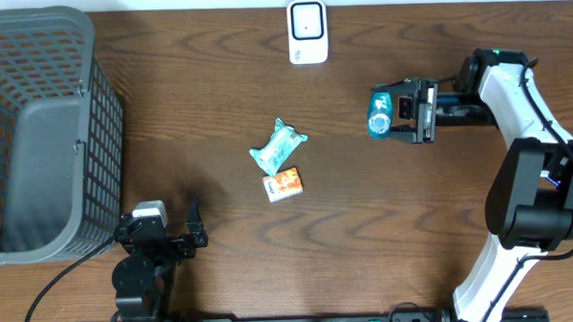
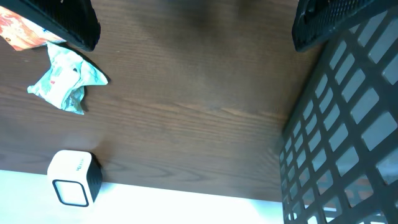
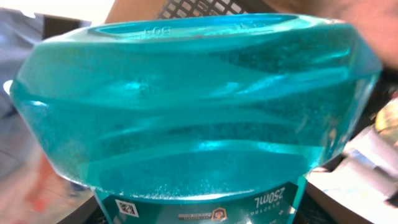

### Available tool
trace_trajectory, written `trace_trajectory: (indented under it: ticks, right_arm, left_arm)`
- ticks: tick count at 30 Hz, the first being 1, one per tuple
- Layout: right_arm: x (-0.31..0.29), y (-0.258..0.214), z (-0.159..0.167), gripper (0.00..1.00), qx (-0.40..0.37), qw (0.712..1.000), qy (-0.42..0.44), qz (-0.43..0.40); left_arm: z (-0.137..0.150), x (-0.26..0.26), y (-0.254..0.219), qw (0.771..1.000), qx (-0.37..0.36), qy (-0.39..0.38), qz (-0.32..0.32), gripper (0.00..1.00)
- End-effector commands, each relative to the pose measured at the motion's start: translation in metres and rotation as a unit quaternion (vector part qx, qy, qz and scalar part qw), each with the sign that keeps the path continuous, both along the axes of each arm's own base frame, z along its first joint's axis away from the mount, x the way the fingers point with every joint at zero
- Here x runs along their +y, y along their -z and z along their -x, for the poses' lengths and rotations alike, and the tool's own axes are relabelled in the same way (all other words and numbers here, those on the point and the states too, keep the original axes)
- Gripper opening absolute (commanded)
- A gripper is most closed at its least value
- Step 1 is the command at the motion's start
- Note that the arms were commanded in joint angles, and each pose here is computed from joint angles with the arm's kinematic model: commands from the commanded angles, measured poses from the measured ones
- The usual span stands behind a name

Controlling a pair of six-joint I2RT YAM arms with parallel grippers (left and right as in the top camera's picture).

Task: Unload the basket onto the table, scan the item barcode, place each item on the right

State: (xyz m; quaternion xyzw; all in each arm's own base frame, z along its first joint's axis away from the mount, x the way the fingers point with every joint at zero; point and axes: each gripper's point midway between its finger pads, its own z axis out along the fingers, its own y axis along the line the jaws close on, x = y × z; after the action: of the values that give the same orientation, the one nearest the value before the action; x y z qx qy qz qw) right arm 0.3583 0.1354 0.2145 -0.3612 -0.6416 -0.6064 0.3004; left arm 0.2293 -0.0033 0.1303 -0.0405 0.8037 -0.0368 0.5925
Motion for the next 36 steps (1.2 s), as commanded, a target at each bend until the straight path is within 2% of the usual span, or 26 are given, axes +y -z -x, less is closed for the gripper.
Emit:
trace_trajectory:
  ticks: [1, 4, 13, 18, 20, 22, 25, 26, 28, 29, 32, 36]
  right_arm:
    - [-0.007, -0.022, -0.007, 0.29, 0.018, 0.999, 0.033, -0.04]
    - [-0.007, -0.023, -0.006, 0.3, -0.007, 0.999, 0.032, -0.038]
    - [-0.02, -0.023, -0.011, 0.34, -0.156, 0.987, 0.042, -0.022]
    - [-0.033, -0.012, -0.007, 0.37, -0.214, 0.976, 0.029, 0.017]
    - [-0.038, -0.01, -0.007, 0.4, -0.277, 0.96, 0.025, 0.029]
    - [-0.041, -0.011, -0.009, 0.45, -0.376, 0.925, 0.022, 0.04]
    - [-0.044, -0.012, -0.01, 0.41, -0.474, 0.879, 0.018, 0.051]
    - [-0.045, -0.019, -0.014, 0.37, -0.509, 0.859, 0.034, 0.045]
    - [-0.046, -0.024, -0.017, 0.41, -0.565, 0.823, 0.044, 0.046]
    - [-0.046, -0.024, -0.018, 0.43, -0.583, 0.81, 0.042, 0.049]
    - [-0.043, -0.021, -0.016, 0.42, -0.628, 0.776, 0.027, 0.057]
    - [-0.039, -0.012, -0.01, 0.28, -0.646, 0.76, -0.008, 0.067]
  left_arm:
    - [0.0, 0.001, 0.012, 1.0, 0.013, -0.002, -0.006, 0.98]
    - [0.0, 0.001, 0.012, 1.0, 0.013, -0.002, -0.006, 0.98]
    - [0.0, 0.001, 0.012, 1.0, 0.013, -0.002, -0.006, 0.98]
    - [0.0, 0.001, 0.012, 1.0, 0.013, -0.002, -0.006, 0.98]
    - [0.0, 0.001, 0.012, 1.0, 0.013, -0.002, -0.006, 0.98]
    - [0.0, 0.001, 0.012, 1.0, 0.013, -0.002, -0.006, 0.98]
    - [0.0, 0.001, 0.012, 1.0, 0.013, -0.002, -0.006, 0.98]
    - [0.0, 0.001, 0.012, 1.0, 0.013, -0.002, -0.006, 0.98]
    - [0.0, 0.001, 0.012, 1.0, 0.013, -0.002, -0.006, 0.98]
    - [0.0, 0.001, 0.012, 1.0, 0.013, -0.002, -0.006, 0.98]
    - [0.0, 0.001, 0.012, 1.0, 0.013, -0.002, -0.006, 0.98]
    - [0.0, 0.001, 0.012, 1.0, 0.013, -0.002, -0.006, 0.98]
